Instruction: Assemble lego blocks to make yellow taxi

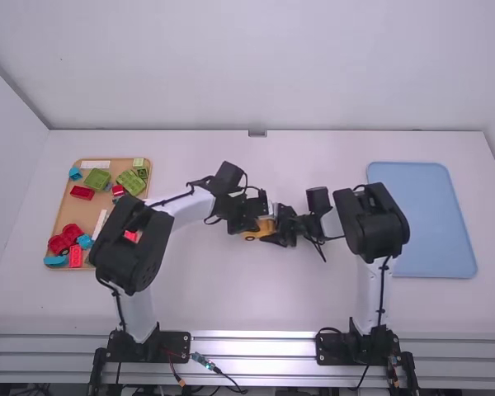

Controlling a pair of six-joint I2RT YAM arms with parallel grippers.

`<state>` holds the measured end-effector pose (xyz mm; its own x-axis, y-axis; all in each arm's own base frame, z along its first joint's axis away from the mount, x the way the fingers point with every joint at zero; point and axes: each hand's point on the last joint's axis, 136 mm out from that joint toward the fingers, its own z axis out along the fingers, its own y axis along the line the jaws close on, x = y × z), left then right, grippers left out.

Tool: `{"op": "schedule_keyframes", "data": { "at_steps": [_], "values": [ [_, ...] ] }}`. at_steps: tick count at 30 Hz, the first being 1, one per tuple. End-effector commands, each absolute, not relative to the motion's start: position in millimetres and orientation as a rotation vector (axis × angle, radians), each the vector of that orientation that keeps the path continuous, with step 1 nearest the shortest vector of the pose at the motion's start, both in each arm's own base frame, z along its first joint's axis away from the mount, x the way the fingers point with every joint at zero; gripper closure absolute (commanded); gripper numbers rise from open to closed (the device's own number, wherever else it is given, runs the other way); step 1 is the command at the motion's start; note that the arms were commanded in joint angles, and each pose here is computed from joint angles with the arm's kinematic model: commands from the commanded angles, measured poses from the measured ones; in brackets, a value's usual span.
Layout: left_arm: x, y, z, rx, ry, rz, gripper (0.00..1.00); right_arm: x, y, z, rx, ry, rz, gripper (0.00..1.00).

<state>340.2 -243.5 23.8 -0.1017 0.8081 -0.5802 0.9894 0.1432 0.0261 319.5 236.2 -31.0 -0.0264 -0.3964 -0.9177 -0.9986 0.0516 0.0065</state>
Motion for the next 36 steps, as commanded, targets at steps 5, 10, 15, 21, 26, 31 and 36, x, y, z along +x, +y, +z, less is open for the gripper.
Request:
{"op": "schedule_keyframes", "data": {
  "at_steps": [5, 10, 15, 21, 26, 31, 36],
  "values": [
    [330, -241, 1, 1.713, 2.073, -0.515, 0.98, 312, 241, -48, -1.463, 1.639, 0.959, 0.76],
    [330, -240, 1, 1.713, 2.075, -0.513, 0.95, 314, 239, -48, -1.454, 1.646, 0.957, 0.75],
    [330, -241, 1, 1.712, 2.07, -0.513, 0.87, 314, 239, -48, -1.454, 1.646, 0.958, 0.76],
    [332, -241, 6, 1.714, 2.076, -0.514, 0.83, 314, 239, -48, -1.455, 1.646, 0.958, 0.75],
    [335, -243, 14, 1.719, 2.083, -0.518, 0.84, 314, 239, -48, -1.454, 1.646, 0.958, 0.76],
    [335, -243, 16, 1.722, 2.083, -0.524, 0.65, 313, 239, -48, -1.455, 1.646, 0.959, 0.75],
    [333, -243, 14, 1.724, 2.088, -0.527, 0.73, 314, 239, -48, -1.452, 1.648, 0.959, 0.75]
  ]
}}
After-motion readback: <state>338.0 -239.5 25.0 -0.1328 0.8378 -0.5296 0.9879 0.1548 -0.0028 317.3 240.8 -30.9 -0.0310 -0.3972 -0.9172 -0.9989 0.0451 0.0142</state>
